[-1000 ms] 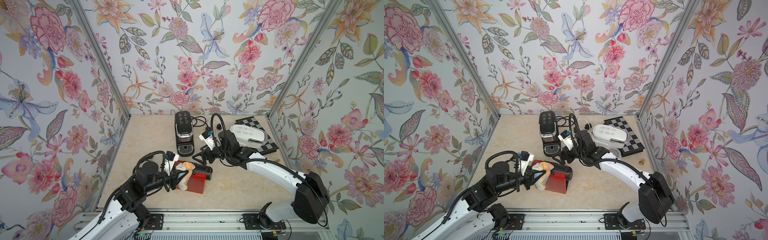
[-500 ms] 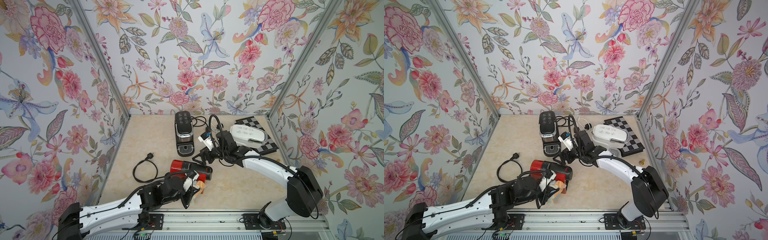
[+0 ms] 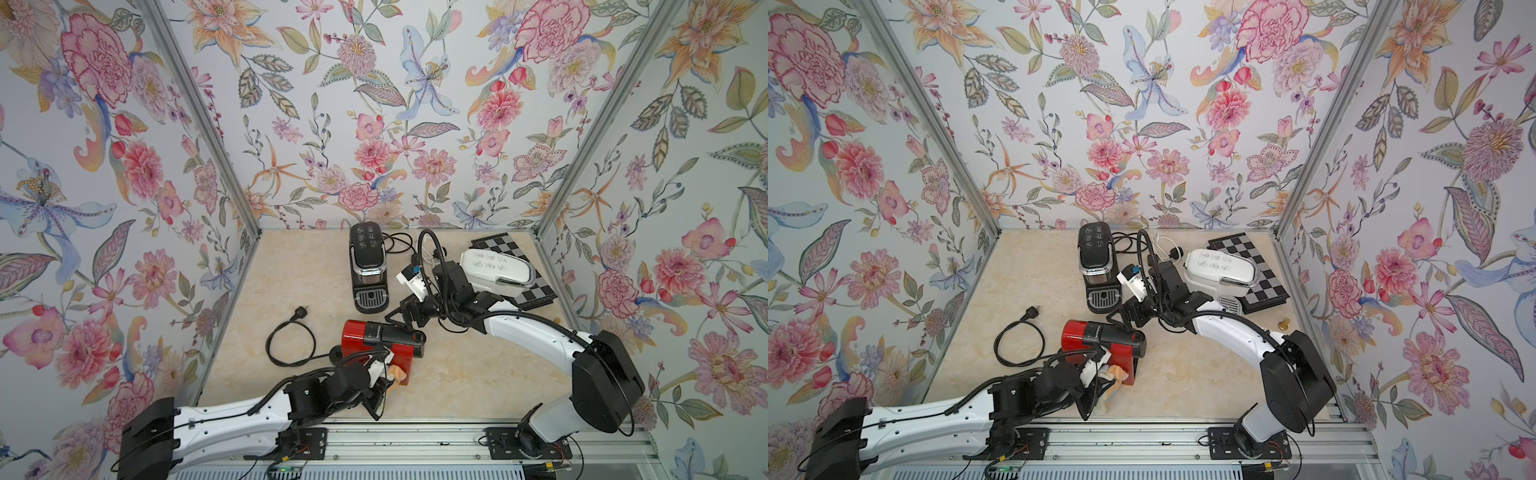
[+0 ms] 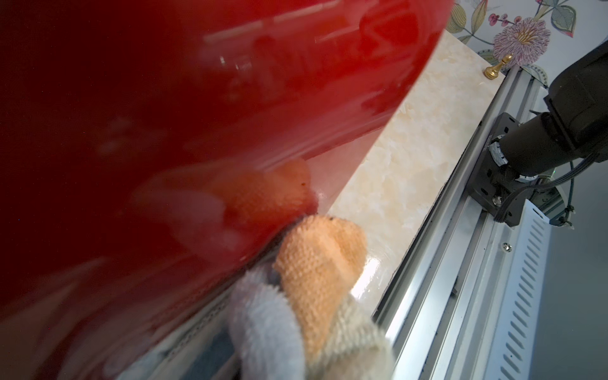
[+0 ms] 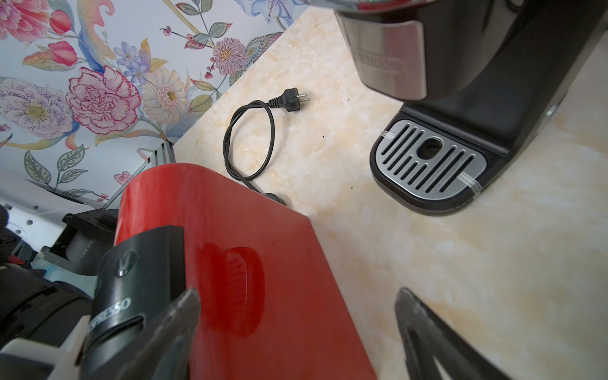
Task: Wipe the surface of a coffee machine
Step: Wipe the dirt from the surface of the coffee machine.
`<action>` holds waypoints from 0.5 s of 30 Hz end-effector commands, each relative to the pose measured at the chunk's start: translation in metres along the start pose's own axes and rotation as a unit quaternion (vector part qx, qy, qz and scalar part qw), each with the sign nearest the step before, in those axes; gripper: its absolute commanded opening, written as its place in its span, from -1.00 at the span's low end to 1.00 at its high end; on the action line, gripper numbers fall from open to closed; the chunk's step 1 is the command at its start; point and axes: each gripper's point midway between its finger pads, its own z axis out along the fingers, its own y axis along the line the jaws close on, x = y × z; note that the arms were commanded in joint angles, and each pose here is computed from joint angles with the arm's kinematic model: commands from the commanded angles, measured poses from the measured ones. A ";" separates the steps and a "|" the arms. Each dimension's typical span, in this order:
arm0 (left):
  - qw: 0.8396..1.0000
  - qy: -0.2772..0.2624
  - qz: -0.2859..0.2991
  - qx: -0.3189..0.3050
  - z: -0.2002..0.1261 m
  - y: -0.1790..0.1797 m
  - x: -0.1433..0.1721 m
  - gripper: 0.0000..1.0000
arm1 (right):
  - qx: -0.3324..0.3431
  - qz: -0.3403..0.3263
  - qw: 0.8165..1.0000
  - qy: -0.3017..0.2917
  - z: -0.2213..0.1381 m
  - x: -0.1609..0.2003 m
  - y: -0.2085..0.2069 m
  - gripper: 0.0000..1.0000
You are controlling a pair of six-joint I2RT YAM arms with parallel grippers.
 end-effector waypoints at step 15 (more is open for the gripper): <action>0.988 -0.146 0.046 -0.005 -0.085 -0.014 -0.118 -1.00 | 0.032 0.017 0.999 -0.031 -0.024 -0.016 -0.020 0.87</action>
